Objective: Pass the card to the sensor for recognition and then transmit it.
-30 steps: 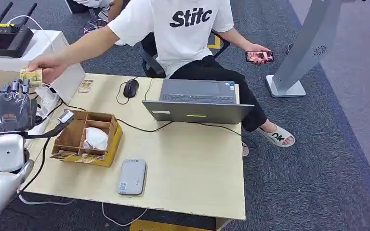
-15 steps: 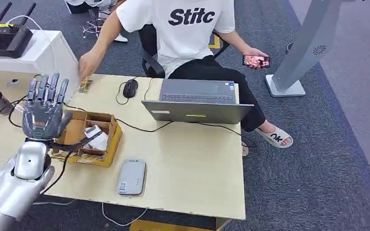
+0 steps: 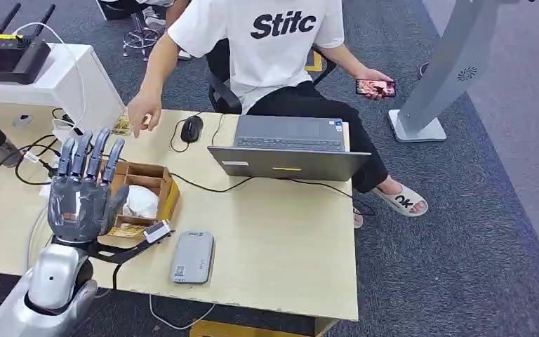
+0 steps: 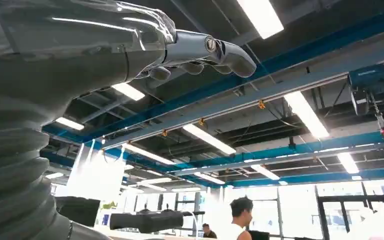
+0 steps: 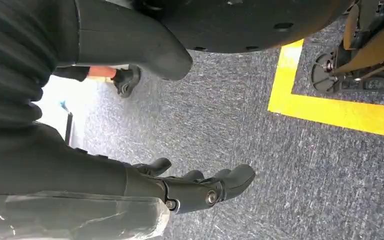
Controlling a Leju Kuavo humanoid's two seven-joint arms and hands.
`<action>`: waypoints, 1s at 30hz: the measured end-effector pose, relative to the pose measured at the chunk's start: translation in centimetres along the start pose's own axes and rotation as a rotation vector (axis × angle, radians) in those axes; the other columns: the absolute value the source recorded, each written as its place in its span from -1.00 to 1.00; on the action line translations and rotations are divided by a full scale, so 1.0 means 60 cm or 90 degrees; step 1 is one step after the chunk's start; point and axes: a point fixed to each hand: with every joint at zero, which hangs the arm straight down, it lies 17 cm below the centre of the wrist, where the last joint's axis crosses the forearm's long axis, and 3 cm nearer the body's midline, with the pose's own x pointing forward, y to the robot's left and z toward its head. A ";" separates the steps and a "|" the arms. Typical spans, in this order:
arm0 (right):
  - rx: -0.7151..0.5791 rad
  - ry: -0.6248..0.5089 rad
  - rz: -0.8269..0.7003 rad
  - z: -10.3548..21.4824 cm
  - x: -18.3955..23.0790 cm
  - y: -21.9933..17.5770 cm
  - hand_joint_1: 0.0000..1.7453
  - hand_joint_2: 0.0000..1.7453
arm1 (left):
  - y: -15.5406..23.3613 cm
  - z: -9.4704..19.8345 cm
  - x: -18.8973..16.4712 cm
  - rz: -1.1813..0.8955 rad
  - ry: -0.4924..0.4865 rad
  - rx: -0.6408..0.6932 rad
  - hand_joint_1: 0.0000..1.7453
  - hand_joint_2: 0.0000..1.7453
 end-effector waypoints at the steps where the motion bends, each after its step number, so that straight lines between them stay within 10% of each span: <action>1: 0.000 0.000 -0.001 0.000 0.000 0.000 -1.00 1.00 | 0.001 0.002 0.001 0.006 0.002 -0.005 -1.00 1.00; 30: 0.004 0.024 -0.051 0.001 -0.015 0.006 -1.00 1.00 | -0.052 0.104 0.028 0.072 0.012 -0.179 -1.00 1.00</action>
